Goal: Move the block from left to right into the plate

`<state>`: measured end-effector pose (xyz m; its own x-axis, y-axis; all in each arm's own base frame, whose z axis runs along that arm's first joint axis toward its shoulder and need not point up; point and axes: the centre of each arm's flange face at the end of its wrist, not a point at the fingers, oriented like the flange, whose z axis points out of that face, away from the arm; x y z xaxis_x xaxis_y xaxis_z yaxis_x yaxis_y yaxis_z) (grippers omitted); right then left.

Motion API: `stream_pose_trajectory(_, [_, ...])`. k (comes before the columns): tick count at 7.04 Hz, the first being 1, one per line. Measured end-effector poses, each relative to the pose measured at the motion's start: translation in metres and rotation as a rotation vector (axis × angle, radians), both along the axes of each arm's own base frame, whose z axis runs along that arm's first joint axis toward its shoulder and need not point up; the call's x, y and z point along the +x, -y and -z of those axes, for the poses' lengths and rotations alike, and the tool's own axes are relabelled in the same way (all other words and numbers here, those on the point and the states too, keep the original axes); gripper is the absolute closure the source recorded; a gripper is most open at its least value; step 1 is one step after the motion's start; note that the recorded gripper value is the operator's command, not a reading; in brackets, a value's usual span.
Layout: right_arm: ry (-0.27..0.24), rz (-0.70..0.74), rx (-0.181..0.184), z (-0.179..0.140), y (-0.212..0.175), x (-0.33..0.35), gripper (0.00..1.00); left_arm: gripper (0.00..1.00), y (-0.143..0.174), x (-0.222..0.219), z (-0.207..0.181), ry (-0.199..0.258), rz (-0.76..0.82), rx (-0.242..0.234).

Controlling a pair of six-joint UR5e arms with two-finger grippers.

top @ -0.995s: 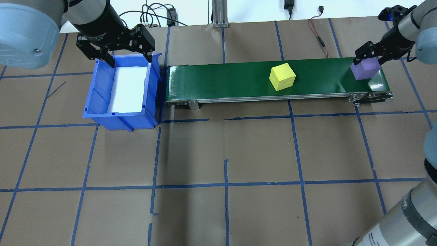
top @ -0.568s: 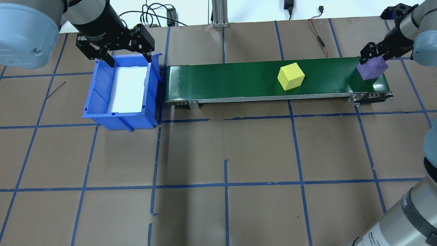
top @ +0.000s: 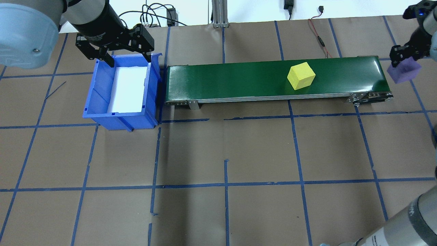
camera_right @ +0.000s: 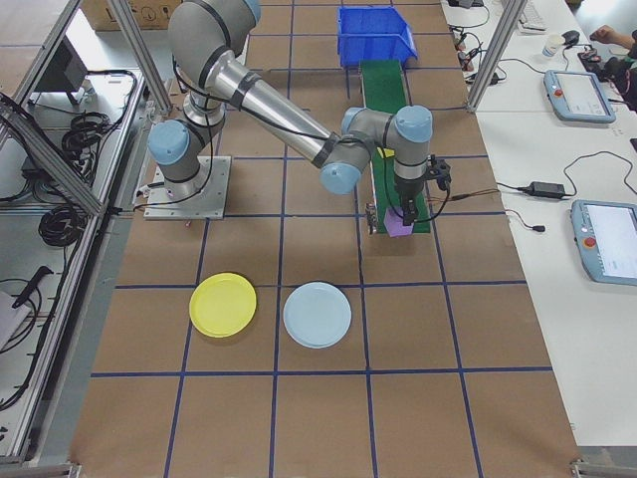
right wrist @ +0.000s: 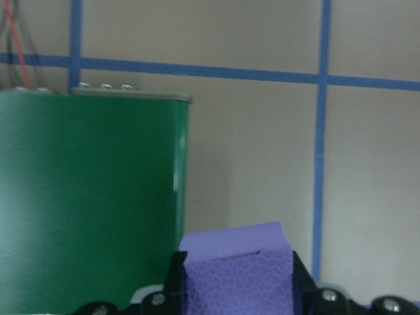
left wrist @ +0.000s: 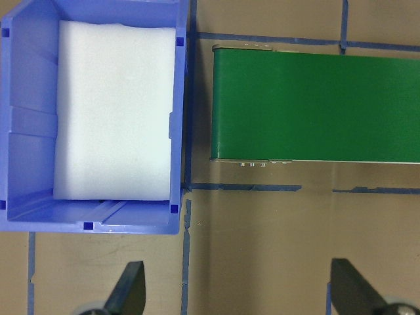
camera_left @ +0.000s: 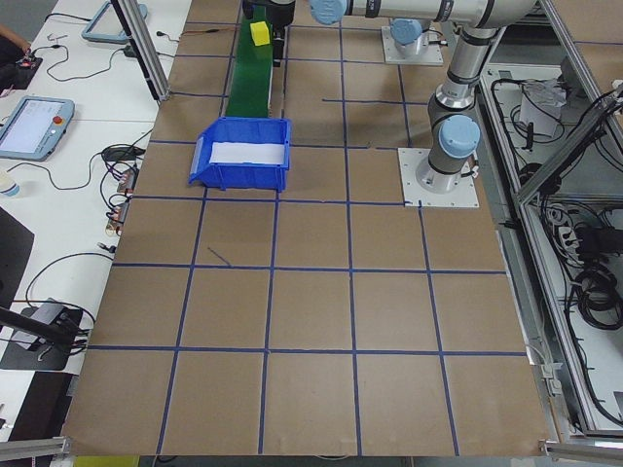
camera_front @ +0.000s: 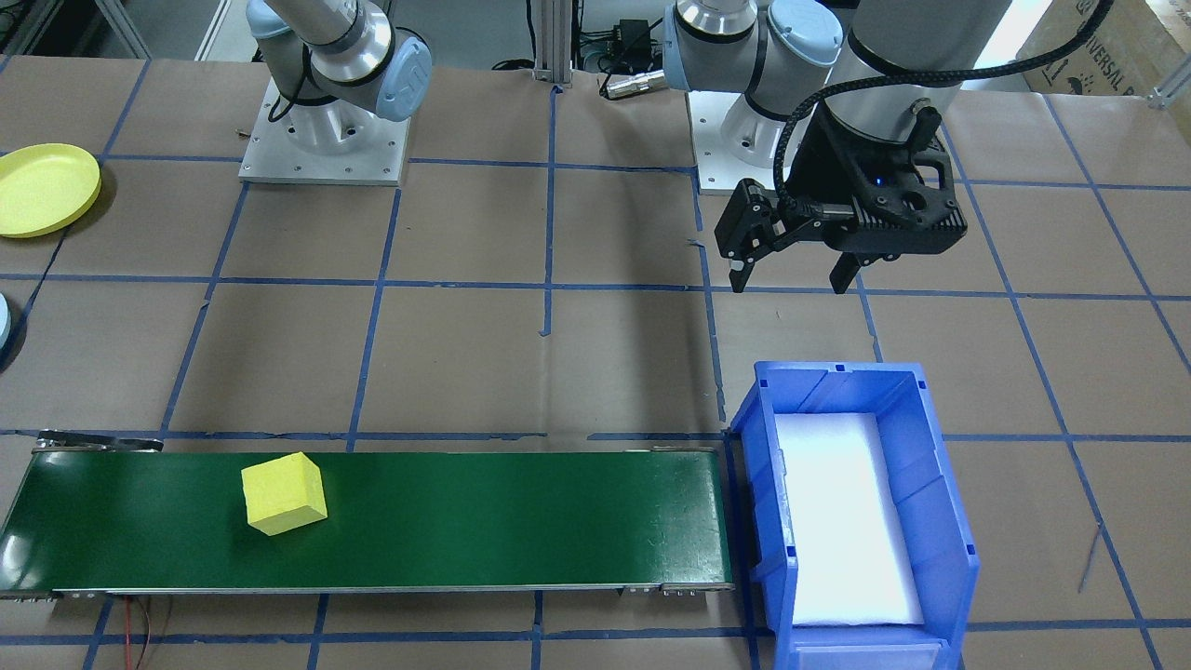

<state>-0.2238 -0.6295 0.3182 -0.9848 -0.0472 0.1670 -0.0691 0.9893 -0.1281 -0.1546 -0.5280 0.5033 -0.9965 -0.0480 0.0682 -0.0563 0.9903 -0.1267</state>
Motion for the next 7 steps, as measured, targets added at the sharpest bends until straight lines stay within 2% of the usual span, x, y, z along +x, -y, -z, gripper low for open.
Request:
stream_pose_trajectory(2, [0.025,-0.038,-0.006,-0.001,-0.047,-0.099,0.74,0.0,0.0,0.0,0.0,0.0,0.001,0.0])
stream_pose_trajectory(5, [0.109,0.047,0.056,0.043,-0.151,-0.205,0.68,0.0,0.0,-0.001,0.0,-0.002,0.001,0.001])
stream_pose_trajectory(6, [0.141,0.08,0.077,0.06,-0.179,-0.22,0.46,0.0,0.0,-0.001,0.0,-0.004,0.002,0.0])
stream_pose_trajectory(7, [0.165,0.1,0.091,0.073,-0.198,-0.226,0.0,0.0,0.0,-0.001,0.0,-0.005,0.002,0.0])
